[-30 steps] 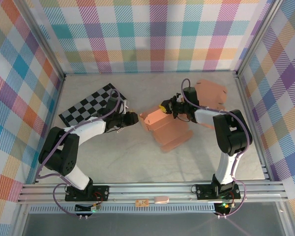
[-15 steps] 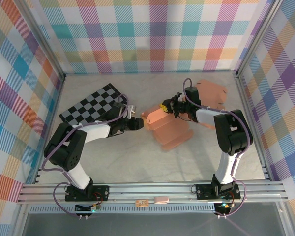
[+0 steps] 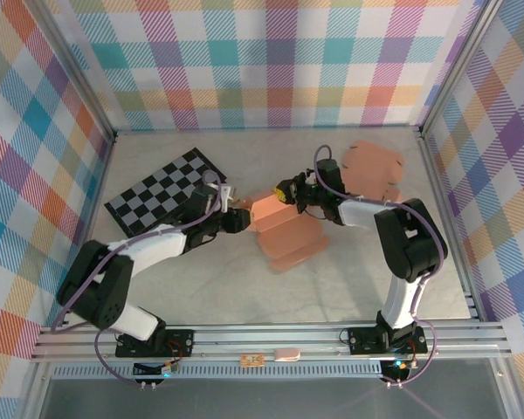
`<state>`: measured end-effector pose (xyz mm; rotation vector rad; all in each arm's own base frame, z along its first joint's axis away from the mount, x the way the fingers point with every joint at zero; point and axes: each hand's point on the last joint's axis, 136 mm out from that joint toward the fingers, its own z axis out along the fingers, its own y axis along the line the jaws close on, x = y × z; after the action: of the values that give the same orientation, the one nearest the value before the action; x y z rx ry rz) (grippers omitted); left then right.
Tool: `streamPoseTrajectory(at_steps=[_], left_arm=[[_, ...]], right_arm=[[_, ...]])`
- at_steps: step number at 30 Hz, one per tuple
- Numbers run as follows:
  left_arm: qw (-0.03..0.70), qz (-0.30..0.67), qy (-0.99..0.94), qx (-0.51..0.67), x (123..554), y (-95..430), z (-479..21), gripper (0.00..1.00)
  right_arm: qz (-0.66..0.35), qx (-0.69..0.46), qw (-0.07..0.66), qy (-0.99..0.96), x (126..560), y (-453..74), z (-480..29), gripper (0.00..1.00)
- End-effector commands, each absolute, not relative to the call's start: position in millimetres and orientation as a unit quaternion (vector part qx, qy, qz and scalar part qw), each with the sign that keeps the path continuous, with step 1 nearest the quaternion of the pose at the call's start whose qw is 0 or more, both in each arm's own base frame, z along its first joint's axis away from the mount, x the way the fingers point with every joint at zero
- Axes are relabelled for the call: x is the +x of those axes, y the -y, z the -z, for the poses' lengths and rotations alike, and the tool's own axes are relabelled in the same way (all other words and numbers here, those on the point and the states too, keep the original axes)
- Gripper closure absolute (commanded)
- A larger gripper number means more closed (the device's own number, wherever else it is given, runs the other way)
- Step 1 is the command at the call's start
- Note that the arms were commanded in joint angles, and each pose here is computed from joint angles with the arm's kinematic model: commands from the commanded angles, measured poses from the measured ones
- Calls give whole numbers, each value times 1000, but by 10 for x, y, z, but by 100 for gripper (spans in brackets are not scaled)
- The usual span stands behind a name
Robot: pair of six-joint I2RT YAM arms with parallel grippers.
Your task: Fold the paper box
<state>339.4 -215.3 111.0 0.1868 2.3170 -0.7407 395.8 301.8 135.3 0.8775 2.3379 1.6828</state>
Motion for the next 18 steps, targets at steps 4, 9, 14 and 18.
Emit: streamPoseTrajectory(at_steps=[4,9,14,18], left_arm=[[342,253,-904,52,3161,1719,-1128,49],[348,256,-901,46,3044,1555,-1228,48],[326,287,-900,49,3046,1511,-1123,52],[298,293,-906,63,3162,1599,-979,56]], right_arm=[[-556,328,111,-756,3884,-3082,-1578,100],[-552,297,94,-773,3870,-3110,-1353,100],[-572,281,71,-767,3854,-3163,-1235,100],[-573,274,68,-769,3856,-3145,-1232,100]])
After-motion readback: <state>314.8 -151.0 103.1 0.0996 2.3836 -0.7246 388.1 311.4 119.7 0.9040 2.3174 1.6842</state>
